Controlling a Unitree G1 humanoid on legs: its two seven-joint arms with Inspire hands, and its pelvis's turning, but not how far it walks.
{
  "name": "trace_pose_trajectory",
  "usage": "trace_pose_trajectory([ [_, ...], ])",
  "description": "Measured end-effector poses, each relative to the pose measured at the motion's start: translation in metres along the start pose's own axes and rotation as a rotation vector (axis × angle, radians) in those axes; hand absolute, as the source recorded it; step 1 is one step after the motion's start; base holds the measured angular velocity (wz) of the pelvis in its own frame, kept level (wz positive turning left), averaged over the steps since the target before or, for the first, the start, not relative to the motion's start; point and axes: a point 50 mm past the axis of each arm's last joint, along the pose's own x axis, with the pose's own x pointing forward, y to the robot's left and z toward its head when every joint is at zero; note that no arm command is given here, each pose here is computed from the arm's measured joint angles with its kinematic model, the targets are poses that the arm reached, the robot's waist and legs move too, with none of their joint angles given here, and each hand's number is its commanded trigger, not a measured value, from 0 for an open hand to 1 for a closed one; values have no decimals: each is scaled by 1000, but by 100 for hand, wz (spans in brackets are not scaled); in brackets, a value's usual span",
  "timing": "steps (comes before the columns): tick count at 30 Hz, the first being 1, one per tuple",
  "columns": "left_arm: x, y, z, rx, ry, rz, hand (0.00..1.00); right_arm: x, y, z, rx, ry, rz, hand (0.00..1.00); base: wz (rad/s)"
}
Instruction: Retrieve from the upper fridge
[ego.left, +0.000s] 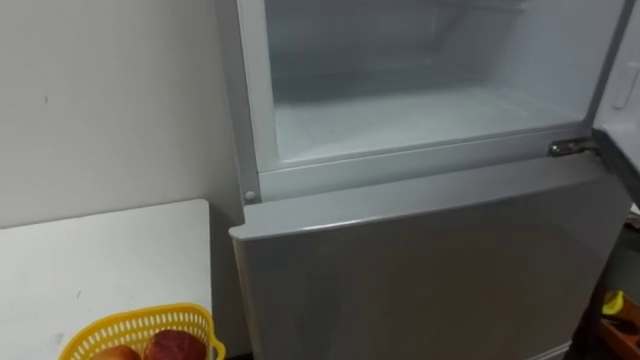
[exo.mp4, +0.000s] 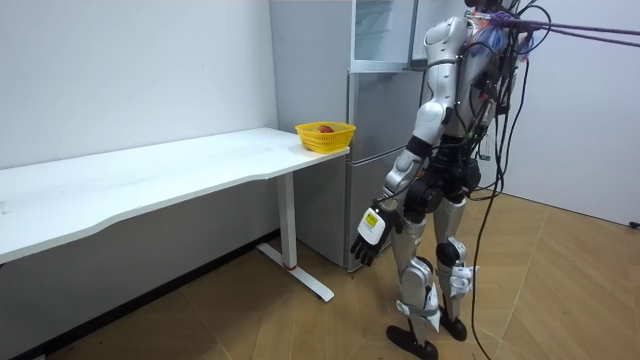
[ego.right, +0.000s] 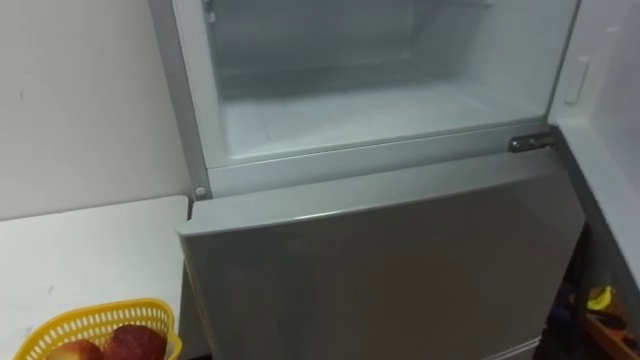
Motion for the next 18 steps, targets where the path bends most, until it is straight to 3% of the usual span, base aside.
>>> trace_pose_trajectory([
  [18,0,-5,-4,64,26,-32,0,7,41,-26,-174,89,271,0,3],
])
